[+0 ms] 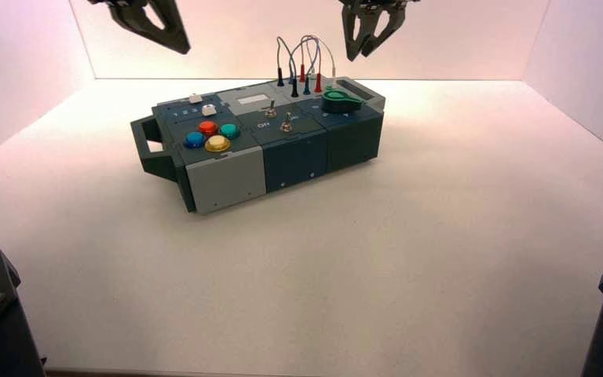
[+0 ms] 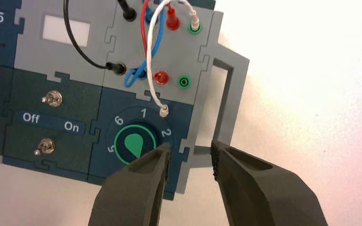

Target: Insert the white wire.

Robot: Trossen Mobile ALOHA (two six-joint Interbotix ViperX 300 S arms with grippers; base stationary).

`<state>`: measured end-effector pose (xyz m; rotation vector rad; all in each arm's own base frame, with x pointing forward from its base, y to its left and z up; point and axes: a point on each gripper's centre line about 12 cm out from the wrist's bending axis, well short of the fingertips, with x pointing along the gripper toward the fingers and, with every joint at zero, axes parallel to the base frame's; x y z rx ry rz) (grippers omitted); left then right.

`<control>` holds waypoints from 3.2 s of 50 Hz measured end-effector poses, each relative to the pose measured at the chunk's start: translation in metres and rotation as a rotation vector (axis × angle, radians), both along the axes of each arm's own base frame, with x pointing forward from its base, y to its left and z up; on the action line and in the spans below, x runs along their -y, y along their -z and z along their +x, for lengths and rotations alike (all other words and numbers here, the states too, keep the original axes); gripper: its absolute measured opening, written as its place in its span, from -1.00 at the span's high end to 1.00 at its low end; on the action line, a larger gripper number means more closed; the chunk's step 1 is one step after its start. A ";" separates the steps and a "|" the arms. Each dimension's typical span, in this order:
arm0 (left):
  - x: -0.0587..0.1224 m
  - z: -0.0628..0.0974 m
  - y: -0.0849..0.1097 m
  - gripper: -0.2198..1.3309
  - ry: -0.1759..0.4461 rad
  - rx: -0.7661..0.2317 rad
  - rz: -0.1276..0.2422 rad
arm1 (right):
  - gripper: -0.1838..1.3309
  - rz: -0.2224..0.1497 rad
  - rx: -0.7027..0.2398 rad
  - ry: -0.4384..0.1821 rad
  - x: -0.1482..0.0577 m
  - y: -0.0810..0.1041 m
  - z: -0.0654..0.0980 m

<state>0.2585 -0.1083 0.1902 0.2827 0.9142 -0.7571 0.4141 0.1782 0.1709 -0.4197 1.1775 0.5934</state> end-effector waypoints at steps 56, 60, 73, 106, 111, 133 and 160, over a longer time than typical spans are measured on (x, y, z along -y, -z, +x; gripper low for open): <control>0.004 -0.004 -0.011 0.92 -0.029 0.151 -0.010 | -0.48 0.008 -0.123 -0.071 -0.025 0.034 0.015; 0.005 -0.004 -0.010 0.92 -0.027 0.150 -0.009 | -0.48 0.008 -0.125 -0.071 -0.026 0.037 0.017; 0.005 -0.004 -0.009 0.92 -0.026 0.146 -0.008 | -0.36 0.010 -0.116 -0.072 -0.030 0.040 0.027; 0.005 -0.004 -0.009 0.92 -0.028 0.146 -0.009 | 0.78 -0.003 -0.059 -0.075 -0.029 0.039 0.036; 0.005 -0.004 -0.009 0.92 -0.030 0.149 -0.009 | 0.78 0.011 -0.014 -0.068 -0.029 0.034 0.037; 0.005 0.000 -0.010 0.92 -0.031 0.151 -0.008 | 0.78 0.037 0.074 -0.054 -0.027 0.033 0.030; 0.005 0.000 -0.010 0.92 -0.034 0.152 -0.011 | 0.78 0.055 0.139 -0.056 -0.032 0.032 0.029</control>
